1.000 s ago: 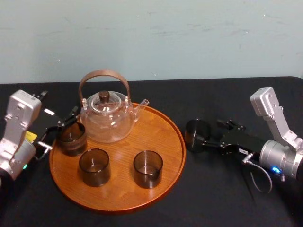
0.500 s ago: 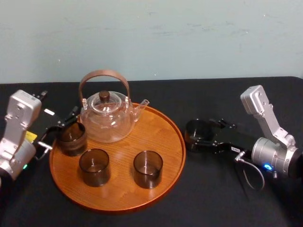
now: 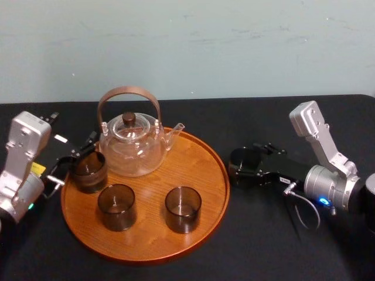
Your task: Pick up the glass from the table and place it on the tray.
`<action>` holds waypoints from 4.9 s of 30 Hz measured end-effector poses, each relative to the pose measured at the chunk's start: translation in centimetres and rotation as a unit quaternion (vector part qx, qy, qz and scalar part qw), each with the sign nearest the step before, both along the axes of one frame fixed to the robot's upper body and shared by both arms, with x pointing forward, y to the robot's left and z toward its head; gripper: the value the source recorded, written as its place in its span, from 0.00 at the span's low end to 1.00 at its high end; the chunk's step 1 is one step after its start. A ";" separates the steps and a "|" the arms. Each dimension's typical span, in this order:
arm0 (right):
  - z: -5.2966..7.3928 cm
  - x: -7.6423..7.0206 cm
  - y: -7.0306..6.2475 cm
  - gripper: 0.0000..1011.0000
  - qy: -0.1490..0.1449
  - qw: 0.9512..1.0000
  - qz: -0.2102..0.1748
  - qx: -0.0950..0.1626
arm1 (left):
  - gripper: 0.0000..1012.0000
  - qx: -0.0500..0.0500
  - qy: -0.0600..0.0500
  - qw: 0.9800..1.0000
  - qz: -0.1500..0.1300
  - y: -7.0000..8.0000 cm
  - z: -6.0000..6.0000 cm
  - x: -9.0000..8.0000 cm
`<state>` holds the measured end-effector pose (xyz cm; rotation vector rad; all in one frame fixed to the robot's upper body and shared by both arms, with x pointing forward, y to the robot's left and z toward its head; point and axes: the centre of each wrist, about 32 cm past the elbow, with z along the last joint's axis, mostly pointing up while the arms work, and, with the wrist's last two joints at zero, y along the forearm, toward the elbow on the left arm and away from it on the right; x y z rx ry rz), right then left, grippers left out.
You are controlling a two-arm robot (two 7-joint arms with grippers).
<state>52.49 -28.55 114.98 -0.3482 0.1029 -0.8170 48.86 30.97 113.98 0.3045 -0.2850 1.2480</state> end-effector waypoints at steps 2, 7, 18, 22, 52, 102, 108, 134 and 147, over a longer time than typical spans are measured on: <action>0.0 0.1 0.2 0.99 0.000 1.000 0.001 -0.006 | 0.99 0.000 0.000 1.000 0.000 0.0 0.0 0.0; -0.1 0.1 0.2 0.99 0.000 1.000 0.001 -0.009 | 0.99 0.000 0.000 1.000 0.000 0.0 0.0 0.0; 0.0 0.1 0.2 0.93 0.000 1.000 -0.001 -0.006 | 0.99 0.000 0.000 1.000 0.000 0.0 0.0 0.0; 0.0 0.1 0.1 0.88 0.000 1.000 -0.001 -0.005 | 0.99 0.000 0.000 1.000 0.000 0.0 0.0 0.0; 2.3 -0.9 -1.5 0.88 -0.030 0.999 -0.005 0.031 | 0.99 0.000 0.000 1.000 0.000 0.0 0.0 0.0; 1.0 2.9 4.1 0.88 -0.063 0.988 0.134 0.049 | 0.99 0.000 0.000 1.000 0.000 0.0 0.0 0.0; 0.1 3.2 4.4 0.88 -0.057 0.988 0.139 0.042 | 0.99 0.000 0.000 1.000 0.000 0.0 0.0 0.0; -1.4 4.1 4.7 0.88 -0.054 0.991 0.122 0.024 | 0.99 0.000 0.000 1.000 0.000 0.0 0.0 0.0; -1.8 4.3 4.9 0.88 -0.052 0.991 0.119 0.020 | 0.99 0.000 0.000 1.000 0.000 0.0 0.0 0.0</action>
